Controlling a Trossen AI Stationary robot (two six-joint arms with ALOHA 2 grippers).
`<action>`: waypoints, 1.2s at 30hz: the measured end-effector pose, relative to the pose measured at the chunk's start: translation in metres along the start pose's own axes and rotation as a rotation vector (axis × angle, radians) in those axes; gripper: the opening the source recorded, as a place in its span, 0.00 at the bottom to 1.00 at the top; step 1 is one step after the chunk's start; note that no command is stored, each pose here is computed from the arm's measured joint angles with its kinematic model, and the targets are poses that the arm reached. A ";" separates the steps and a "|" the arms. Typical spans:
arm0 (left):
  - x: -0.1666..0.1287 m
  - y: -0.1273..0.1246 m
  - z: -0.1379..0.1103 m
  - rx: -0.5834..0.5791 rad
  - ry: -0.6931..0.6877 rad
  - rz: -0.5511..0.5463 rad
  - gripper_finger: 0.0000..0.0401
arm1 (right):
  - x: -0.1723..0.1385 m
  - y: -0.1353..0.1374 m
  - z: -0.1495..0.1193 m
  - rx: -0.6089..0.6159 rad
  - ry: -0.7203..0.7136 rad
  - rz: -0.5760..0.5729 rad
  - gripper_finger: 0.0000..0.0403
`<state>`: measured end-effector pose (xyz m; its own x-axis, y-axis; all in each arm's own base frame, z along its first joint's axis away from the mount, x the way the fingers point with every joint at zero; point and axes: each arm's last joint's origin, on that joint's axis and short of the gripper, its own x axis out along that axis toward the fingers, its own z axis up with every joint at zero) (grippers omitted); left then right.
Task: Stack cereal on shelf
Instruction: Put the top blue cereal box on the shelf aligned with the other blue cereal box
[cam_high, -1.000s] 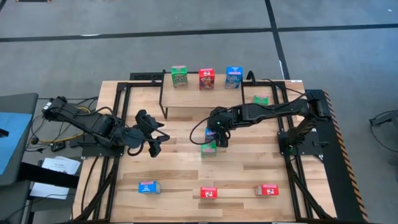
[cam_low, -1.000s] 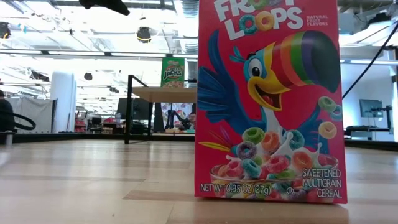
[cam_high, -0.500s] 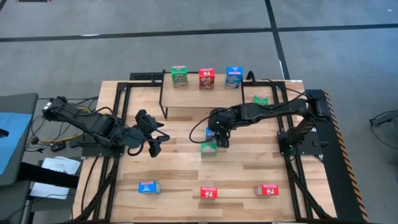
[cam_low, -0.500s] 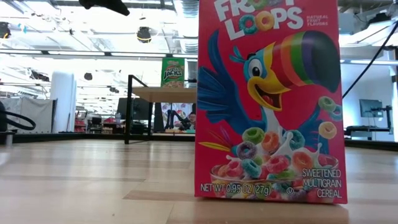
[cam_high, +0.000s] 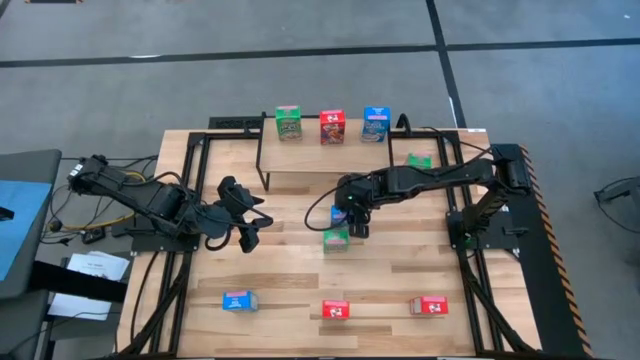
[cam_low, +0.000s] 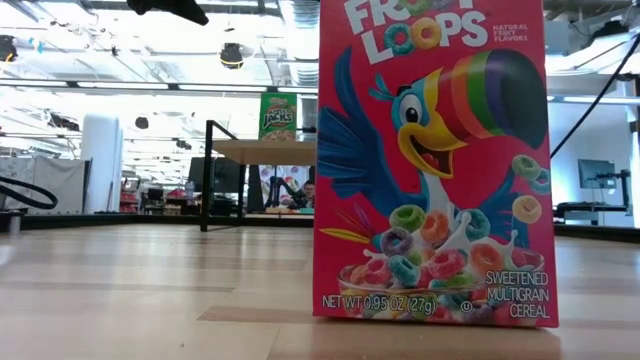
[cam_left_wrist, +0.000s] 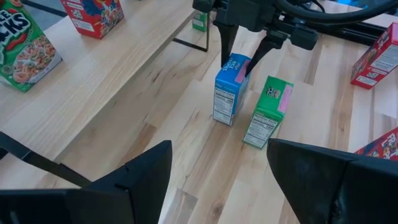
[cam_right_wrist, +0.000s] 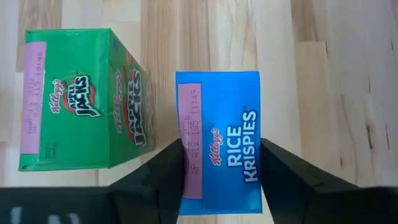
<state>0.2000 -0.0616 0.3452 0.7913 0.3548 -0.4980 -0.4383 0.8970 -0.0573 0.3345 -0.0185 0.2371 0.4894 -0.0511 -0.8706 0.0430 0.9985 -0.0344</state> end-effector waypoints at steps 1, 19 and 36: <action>0.000 0.000 0.000 0.000 0.000 0.000 0.63 | 0.000 0.000 0.000 0.000 0.000 0.000 0.50; 0.000 0.000 0.000 0.000 0.000 0.000 0.63 | -0.035 -0.001 0.021 -0.043 0.037 0.002 0.49; 0.000 0.000 0.000 0.000 0.001 0.000 0.63 | -0.109 -0.014 0.042 -0.138 0.009 -0.016 0.50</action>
<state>0.2000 -0.0616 0.3452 0.7910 0.3547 -0.4985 -0.4382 0.8971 -0.0571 0.3173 -0.0283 0.3527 0.4816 -0.0673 -0.8738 -0.0694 0.9910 -0.1146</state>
